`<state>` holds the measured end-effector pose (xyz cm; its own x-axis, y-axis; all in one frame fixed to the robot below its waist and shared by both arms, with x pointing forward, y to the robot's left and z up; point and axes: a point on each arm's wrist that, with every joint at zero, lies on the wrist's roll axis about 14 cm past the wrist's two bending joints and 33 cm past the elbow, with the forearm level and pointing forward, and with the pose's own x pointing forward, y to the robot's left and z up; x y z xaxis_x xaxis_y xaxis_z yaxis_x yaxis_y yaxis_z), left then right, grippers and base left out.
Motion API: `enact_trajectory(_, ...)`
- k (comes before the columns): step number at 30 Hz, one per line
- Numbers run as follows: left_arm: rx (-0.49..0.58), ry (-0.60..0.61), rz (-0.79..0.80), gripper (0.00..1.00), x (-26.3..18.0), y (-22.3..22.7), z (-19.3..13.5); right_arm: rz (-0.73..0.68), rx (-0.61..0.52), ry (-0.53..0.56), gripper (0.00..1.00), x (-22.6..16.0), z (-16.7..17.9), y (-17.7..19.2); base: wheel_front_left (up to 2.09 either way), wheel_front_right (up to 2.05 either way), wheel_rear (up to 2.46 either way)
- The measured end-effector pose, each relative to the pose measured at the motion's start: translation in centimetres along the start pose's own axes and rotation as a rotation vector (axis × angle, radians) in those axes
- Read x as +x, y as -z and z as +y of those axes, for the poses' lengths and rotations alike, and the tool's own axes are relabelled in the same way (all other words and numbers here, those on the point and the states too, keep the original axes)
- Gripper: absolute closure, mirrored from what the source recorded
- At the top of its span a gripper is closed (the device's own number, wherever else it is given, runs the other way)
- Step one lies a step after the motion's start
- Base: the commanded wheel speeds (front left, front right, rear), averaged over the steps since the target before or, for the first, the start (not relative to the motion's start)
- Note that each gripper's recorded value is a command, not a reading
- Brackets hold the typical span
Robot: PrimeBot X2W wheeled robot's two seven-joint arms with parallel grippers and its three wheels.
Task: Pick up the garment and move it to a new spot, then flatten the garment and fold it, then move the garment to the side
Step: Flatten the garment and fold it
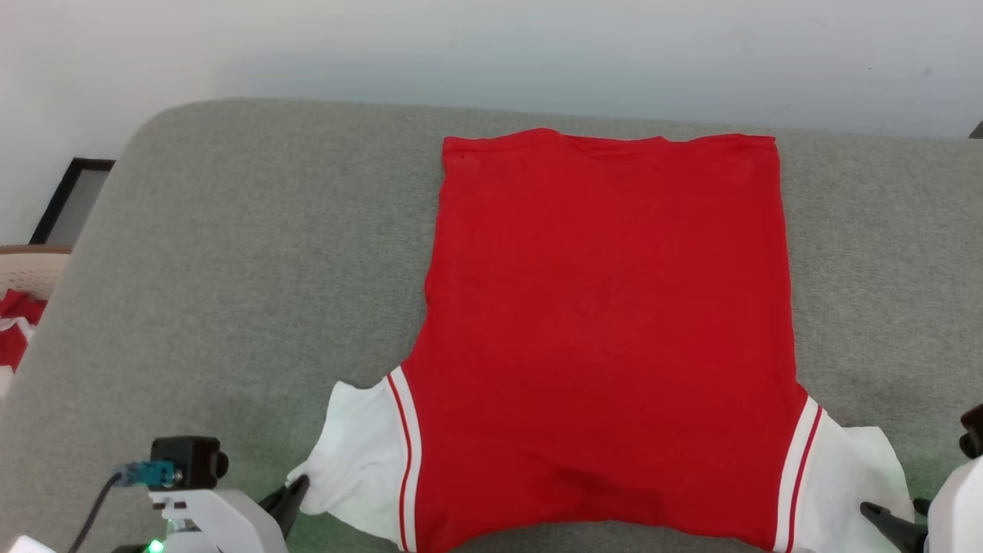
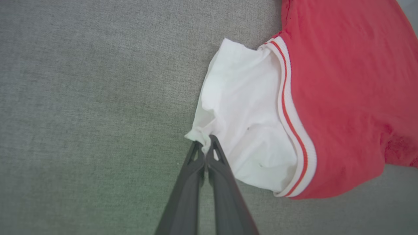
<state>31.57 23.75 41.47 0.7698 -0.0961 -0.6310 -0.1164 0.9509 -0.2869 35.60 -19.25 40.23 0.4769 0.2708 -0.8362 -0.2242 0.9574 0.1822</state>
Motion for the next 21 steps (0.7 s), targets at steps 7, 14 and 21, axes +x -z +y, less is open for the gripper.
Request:
enact_trajectory(7,0.017,0.002,0.018,1.0,0.3,0.7,-0.2,-0.079,-0.024,0.008,0.0,-2.8,0.1,-3.1,0.0,0.0,0.0)
enact_trajectory(14,0.033,0.014,0.024,1.0,1.0,0.5,-0.8,-0.246,-0.086,-0.003,0.0,-5.4,1.5,-9.5,0.0,0.0,0.0)
enact_trajectory(21,0.026,0.038,0.036,1.0,2.4,0.4,-1.8,-0.485,-0.17,-0.023,0.0,-4.8,3.5,-19.0,0.0,0.0,0.0)
